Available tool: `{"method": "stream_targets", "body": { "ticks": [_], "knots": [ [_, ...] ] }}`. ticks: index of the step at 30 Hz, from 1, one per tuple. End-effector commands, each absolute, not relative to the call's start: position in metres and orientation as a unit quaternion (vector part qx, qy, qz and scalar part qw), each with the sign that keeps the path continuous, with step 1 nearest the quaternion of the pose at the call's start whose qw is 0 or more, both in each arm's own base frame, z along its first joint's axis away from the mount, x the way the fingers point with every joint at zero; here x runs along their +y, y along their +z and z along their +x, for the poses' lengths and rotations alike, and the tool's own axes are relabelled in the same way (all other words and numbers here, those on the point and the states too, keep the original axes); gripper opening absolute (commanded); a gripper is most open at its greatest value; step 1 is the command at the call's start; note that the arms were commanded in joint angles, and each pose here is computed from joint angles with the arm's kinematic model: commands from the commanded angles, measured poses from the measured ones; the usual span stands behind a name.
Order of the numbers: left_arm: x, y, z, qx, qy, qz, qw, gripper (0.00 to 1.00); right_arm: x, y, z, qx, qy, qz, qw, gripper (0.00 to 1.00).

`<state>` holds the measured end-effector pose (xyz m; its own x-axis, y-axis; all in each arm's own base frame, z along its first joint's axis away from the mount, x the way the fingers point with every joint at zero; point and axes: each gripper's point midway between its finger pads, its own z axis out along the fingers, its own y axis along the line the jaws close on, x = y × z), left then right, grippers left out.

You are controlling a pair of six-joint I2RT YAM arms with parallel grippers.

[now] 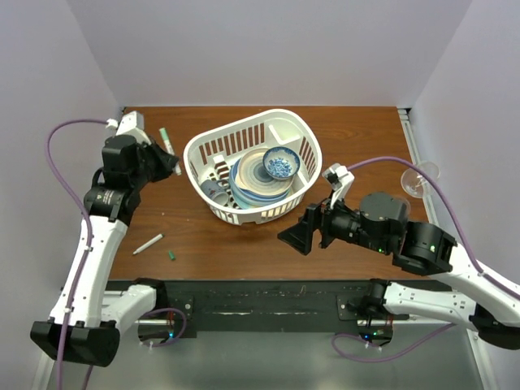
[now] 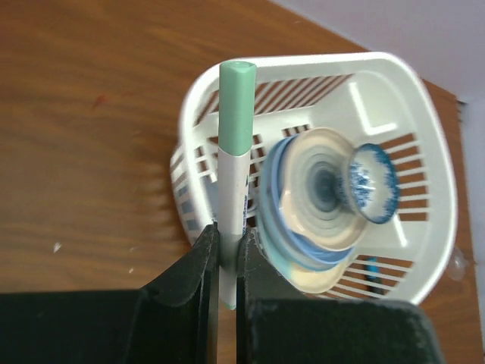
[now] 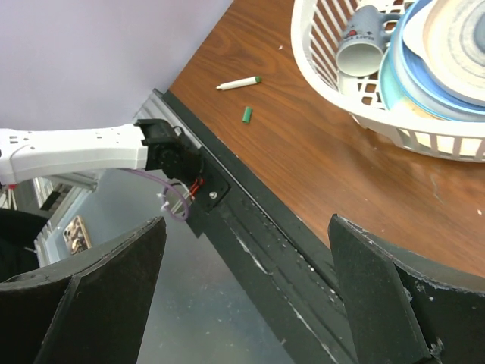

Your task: Insert the pens into the pen caps

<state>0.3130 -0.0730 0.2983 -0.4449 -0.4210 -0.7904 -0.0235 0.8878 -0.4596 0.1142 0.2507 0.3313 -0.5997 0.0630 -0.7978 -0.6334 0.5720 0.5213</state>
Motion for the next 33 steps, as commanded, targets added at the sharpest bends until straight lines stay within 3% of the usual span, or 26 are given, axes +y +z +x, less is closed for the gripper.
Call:
{"method": "stream_targets", "body": {
  "ticks": [1, 5, 13, 16, 17, 20, 25, 33],
  "knots": [
    [-0.035, 0.240, 0.301, 0.849, -0.147, -0.237, 0.448, 0.00, 0.234, 0.330, 0.115, 0.785, 0.409, -0.180, 0.429, 0.93],
    [-0.038, 0.168, 0.289, 0.876, -0.152, -0.273, 0.368, 0.00, 0.231, 0.322, 0.113, 0.787, 0.409, -0.178, 0.425, 0.93],
    [-0.051, 0.121, 0.268, 0.883, -0.178, -0.290, 0.324, 0.00, 0.225, 0.317, 0.111, 0.788, 0.409, -0.171, 0.426, 0.93],
    [-0.044, 0.166, 0.274, 0.868, -0.170, -0.248, 0.396, 0.00, 0.222, 0.316, 0.114, 0.793, 0.399, -0.167, 0.428, 0.92],
    [-0.048, 0.203, 0.279, 0.849, -0.189, -0.219, 0.442, 0.00, 0.222, 0.322, 0.115, 0.790, 0.401, -0.167, 0.433, 0.91],
    [-0.086, 0.264, 0.275, 0.819, -0.279, -0.114, 0.489, 0.00, 0.240, 0.343, 0.120, 0.771, 0.418, -0.181, 0.445, 0.86],
    [-0.169, 0.319, 0.239, 0.732, -0.480, 0.017, 0.483, 0.00, 0.289, 0.375, 0.139, 0.745, 0.446, -0.187, 0.460, 0.66],
    [-0.228, 0.337, 0.189, 0.668, -0.586, 0.131, 0.440, 0.00, 0.361, 0.407, 0.171, 0.703, 0.498, -0.166, 0.480, 0.61]
  ]
}}
